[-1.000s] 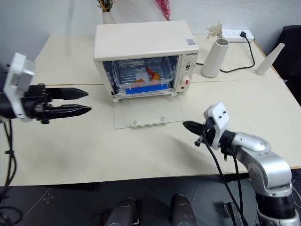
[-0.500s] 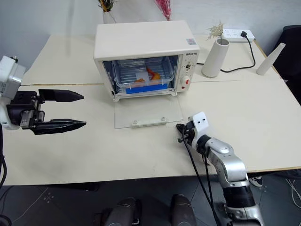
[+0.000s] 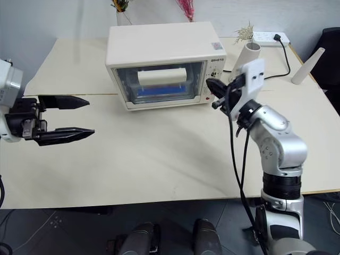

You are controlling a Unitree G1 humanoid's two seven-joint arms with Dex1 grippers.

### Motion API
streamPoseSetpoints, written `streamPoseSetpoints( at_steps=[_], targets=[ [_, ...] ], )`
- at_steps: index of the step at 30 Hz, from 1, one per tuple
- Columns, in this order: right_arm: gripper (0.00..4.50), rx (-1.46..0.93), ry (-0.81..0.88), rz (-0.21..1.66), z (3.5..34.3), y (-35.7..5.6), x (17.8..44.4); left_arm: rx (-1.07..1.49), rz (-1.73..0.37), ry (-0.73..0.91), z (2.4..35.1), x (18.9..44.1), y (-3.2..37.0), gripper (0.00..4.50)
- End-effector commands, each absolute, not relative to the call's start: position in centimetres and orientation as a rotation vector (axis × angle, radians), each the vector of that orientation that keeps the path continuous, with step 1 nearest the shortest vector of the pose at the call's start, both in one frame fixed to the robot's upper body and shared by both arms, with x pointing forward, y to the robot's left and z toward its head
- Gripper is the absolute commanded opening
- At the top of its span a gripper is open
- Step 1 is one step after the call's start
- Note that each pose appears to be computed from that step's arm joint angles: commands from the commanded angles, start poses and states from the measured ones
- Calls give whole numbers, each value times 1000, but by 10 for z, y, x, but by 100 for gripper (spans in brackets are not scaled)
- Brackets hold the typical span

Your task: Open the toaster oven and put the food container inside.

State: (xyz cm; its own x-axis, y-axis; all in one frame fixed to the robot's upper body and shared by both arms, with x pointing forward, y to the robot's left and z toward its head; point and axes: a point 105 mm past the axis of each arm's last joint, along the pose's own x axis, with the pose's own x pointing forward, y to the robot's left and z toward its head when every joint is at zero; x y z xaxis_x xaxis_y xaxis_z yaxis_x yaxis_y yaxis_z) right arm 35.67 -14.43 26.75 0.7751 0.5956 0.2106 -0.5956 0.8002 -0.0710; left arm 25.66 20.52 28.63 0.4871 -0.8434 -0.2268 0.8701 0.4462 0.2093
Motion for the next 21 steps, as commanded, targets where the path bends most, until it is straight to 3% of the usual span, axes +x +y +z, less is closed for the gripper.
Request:
streamPoseSetpoints(
  at_steps=[1,3,8,14,21],
  targets=[
    [18,-51,-199,640,267,-164,349,331,-1020,41,294,261,210,450],
    [59,-62,-136,719,264,-178,335,322,-999,45,292,264,215,450],
    [236,-117,-10,915,273,-216,291,311,-969,55,291,267,228,450],
    [442,-136,-32,879,308,-254,283,319,-955,54,295,269,241,450],
    [447,-245,6,849,308,-273,289,370,-963,50,303,269,249,450]
  ],
)
